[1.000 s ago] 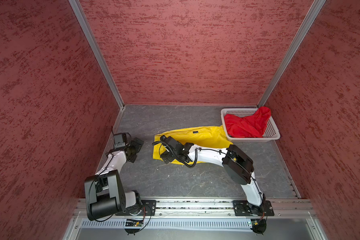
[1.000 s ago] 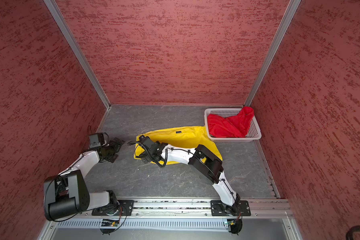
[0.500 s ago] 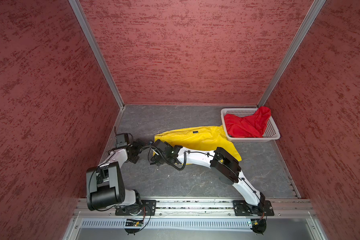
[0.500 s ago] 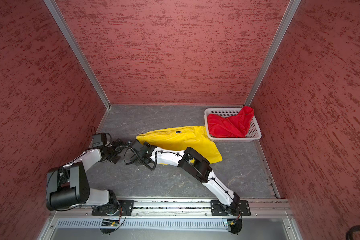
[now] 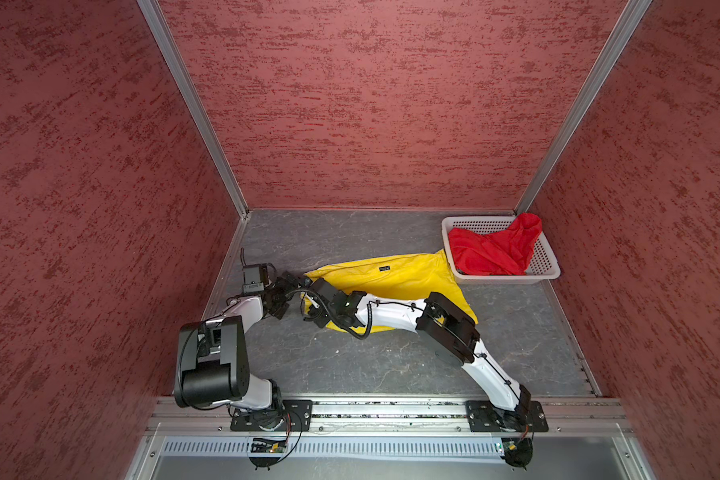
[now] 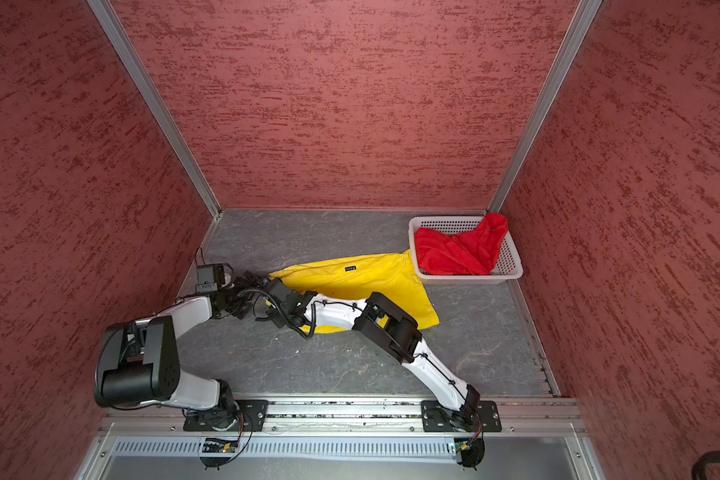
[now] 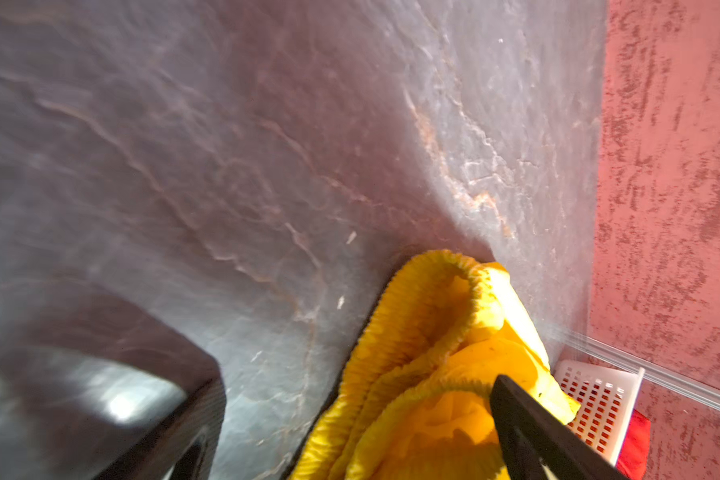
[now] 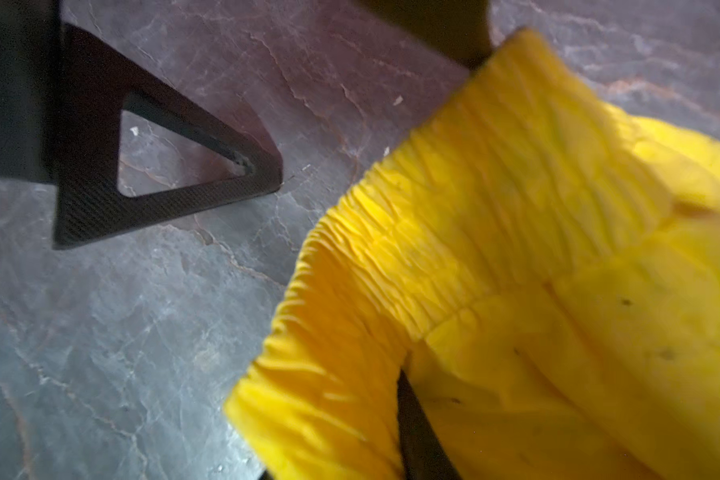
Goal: Fold and stack the shorts
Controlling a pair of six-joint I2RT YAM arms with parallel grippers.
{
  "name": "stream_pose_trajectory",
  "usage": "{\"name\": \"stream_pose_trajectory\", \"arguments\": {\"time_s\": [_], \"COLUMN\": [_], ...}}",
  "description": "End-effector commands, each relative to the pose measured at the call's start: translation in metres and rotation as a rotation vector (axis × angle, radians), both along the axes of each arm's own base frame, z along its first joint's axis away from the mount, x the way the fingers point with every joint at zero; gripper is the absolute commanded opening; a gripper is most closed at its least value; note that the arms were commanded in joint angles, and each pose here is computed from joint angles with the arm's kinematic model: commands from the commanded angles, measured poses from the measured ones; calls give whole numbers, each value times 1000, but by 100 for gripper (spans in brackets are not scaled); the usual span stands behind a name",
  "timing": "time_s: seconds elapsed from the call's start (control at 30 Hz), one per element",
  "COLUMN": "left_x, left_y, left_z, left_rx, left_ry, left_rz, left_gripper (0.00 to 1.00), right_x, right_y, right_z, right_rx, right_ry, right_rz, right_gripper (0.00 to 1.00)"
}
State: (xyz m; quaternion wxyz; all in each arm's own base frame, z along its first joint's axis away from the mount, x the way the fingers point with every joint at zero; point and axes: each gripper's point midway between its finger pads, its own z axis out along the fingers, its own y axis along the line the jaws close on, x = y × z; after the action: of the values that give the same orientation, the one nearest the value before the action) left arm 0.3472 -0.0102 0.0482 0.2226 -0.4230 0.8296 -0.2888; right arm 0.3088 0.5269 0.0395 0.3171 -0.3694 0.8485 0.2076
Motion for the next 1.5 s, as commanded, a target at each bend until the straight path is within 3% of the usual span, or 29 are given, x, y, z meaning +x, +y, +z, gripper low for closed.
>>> {"name": "stream_pose_trajectory", "arguments": {"time_s": [0.0, 0.1, 0.17, 0.2, 0.27, 0.4, 0.6, 0.83, 1.1, 1.23, 1.33, 1.47], "left_x": [-11, -17, -21, -22, -21, -21, -22, -25, -29, -28, -26, -28], "left_y": [-21, -31, -35, -37, -36, -29, -9, 10, 11, 11, 10, 3], "left_z": [-12, -10, -7, -4, 7, 28, 47, 59, 57, 54, 58, 54], "left_rx": [-77, -115, -106, -97, -69, -11, 10, 41, 41, 35, 41, 77], "left_ry": [12, -12, -15, -18, -29, -50, -85, -99, -96, -96, -97, -89], "left_rz": [-18, -1, -1, -8, -16, -22, 20, 54, 60, 59, 46, 32], "left_gripper": [100, 100, 99, 100, 99, 100, 100, 100, 100, 100, 100, 99], "right_x": [-8, -6, -5, -3, 0, 8, -1, -10, -23, -24, -24, -20], "right_y": [-9, -15, -19, -22, -29, -46, -68, -55, -26, -21, -20, -23], "right_z": [-8, 6, 13, 14, 12, 15, 32, 22, -1, -23, -34, -35], "right_rx": [65, 125, 168, 176, 167, 110, -58, -268, -335, -365, -386, -368], "right_ry": [109, 123, 147, 151, 143, 88, -120, -269, -281, -259, -237, -248], "right_rz": [-16, -34, -46, -58, -92, -165, -124, 38, 185, 221, 213, 171], "right_gripper": [18, 18, 26, 36, 67, 90, 98, 98, 89, 73, 49, 28]}}
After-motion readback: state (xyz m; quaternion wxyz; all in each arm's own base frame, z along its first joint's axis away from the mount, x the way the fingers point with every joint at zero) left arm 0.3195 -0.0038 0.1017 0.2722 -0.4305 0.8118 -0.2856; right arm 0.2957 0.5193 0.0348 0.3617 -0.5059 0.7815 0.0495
